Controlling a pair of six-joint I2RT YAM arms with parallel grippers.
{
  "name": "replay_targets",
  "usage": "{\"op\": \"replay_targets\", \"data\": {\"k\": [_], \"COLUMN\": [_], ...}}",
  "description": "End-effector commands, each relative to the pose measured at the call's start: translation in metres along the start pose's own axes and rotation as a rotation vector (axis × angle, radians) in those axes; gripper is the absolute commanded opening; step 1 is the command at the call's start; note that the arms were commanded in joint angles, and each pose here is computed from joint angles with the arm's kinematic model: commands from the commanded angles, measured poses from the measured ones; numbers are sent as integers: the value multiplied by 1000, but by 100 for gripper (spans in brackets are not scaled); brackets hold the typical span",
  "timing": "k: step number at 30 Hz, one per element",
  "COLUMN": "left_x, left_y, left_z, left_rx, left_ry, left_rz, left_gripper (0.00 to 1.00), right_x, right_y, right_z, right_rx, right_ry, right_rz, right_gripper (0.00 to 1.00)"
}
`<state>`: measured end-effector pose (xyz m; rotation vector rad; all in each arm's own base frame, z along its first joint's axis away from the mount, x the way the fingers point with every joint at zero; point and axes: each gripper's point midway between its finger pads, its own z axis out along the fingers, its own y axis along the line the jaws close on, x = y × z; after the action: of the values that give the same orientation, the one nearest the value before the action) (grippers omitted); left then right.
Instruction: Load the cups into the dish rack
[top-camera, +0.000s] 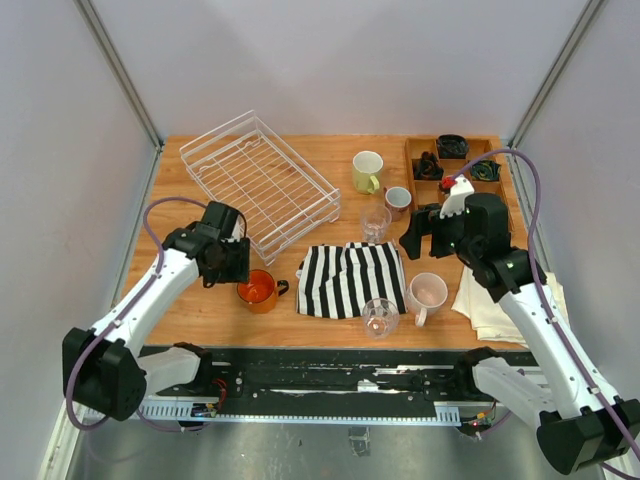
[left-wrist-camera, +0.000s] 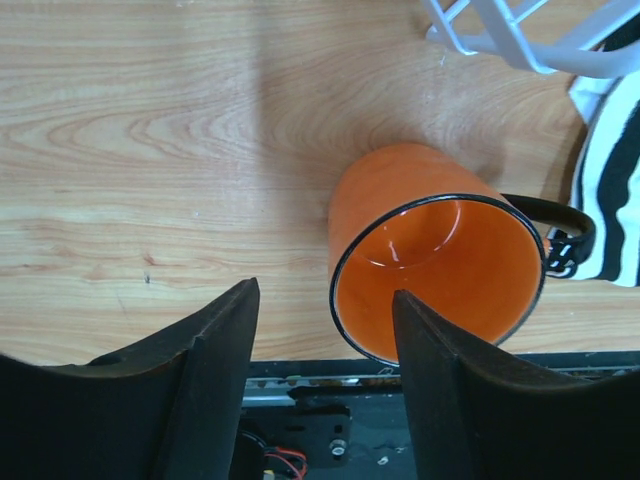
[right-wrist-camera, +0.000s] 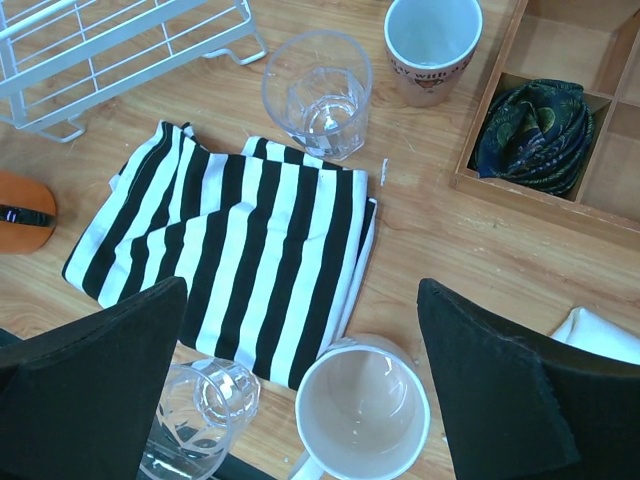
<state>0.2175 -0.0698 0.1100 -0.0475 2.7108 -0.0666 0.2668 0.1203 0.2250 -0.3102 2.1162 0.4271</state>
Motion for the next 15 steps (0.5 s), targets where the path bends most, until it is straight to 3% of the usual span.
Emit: {"op": "replay_targets", "data": {"k": [1,6,15], "left_x": [-12,-20,-5], "left_y": [-4,-10,-14], "left_z": [1,4,24], "left_rx": [2,14,23], "left_ry": [-2,8,116], "left_rz": [42,47,72], "left_gripper": [58,50,48], "right_x": [-11,-9,-8], "right_y": [4,1,-3], "right_z": [-1,0,2], "right_rx": [-1,13,32], "right_ry": [-36,-33,-33], "right_rz": [6,-4,-25], "right_gripper": [99,99,99]}}
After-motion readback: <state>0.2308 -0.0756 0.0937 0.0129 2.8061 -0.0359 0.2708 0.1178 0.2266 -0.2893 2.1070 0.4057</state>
